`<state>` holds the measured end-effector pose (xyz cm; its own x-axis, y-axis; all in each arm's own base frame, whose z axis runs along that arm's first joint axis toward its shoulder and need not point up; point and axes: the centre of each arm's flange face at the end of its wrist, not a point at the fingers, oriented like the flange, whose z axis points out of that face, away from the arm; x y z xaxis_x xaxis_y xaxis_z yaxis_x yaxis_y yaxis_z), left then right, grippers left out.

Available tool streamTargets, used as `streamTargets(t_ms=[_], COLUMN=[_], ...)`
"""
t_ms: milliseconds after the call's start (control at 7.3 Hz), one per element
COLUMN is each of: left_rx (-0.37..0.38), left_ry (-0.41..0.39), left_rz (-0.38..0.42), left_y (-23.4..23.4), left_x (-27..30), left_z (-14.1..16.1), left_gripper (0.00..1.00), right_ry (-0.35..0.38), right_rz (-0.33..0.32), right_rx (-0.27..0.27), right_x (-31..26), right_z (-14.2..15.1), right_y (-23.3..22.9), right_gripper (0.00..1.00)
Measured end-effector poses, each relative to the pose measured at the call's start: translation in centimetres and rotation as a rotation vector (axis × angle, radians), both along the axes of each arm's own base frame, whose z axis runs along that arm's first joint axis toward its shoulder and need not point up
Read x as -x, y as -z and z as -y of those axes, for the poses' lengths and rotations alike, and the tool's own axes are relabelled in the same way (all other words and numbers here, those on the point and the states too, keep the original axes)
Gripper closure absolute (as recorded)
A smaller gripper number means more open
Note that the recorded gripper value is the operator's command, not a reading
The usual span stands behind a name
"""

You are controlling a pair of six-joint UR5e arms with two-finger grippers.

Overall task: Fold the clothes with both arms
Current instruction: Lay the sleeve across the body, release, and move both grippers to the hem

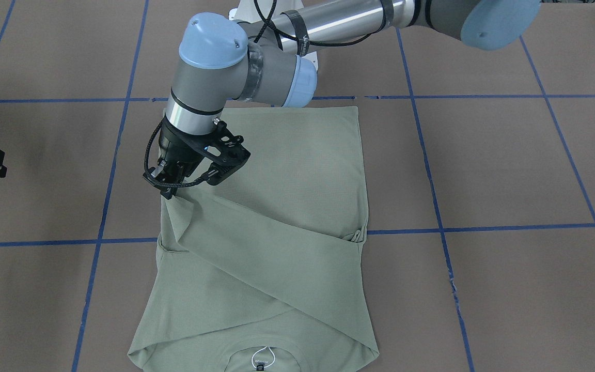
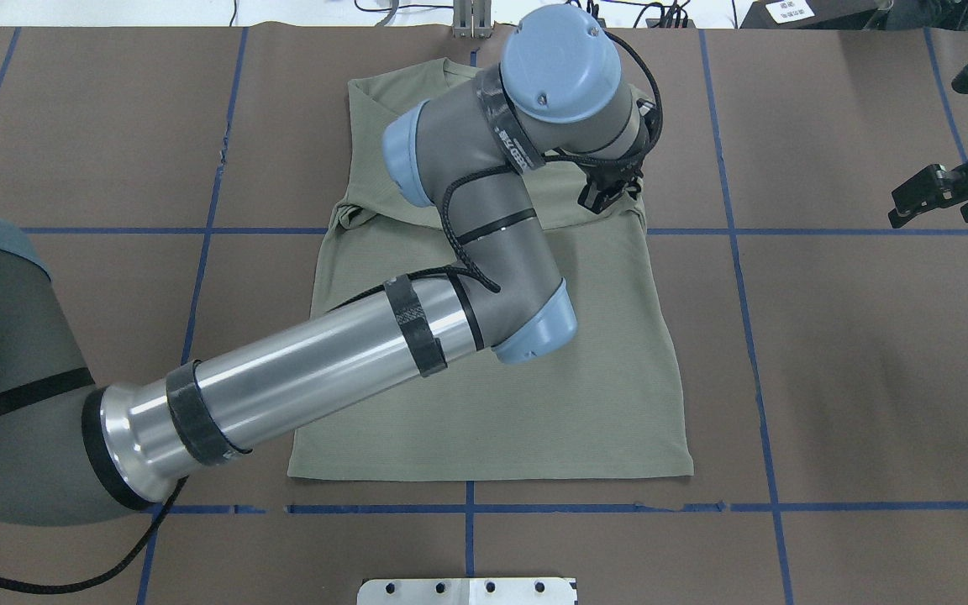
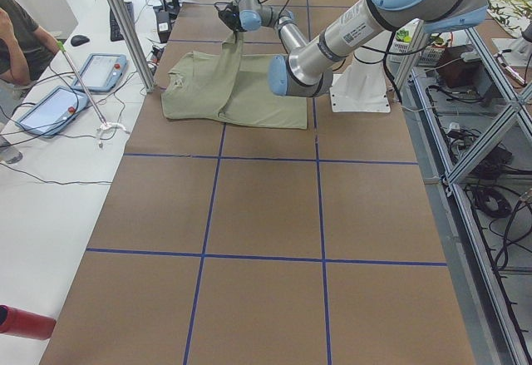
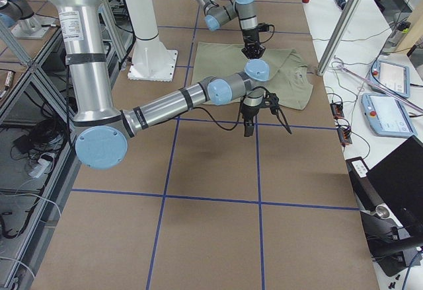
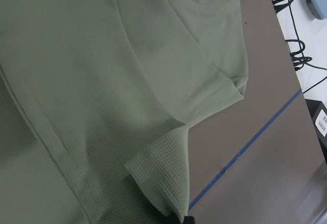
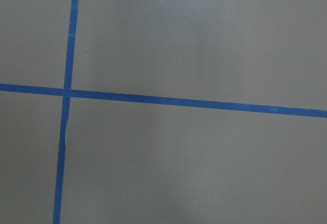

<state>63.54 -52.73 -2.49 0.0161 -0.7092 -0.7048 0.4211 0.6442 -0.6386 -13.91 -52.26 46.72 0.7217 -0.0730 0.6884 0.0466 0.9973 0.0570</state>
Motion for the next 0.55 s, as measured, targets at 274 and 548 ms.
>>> streamTargets(t_ms=[274, 548], left_rx=[-0.036, -0.096], left_ry=[0.019, 0.038], left_rz=[0.005, 0.010], left_y=[-0.2, -0.5], left_x=[-3.8, -4.9], left_z=[-3.2, -3.9], left_gripper=[0.00, 0.00], right_ry=[-0.001, 0.003], right_rz=[0.002, 0.012], right_rx=[-0.005, -0.009], right_x=[0.1, 0.2], right_z=[0.1, 0.2], right_y=[0.3, 0.7], right_gripper=[0.00, 0.00])
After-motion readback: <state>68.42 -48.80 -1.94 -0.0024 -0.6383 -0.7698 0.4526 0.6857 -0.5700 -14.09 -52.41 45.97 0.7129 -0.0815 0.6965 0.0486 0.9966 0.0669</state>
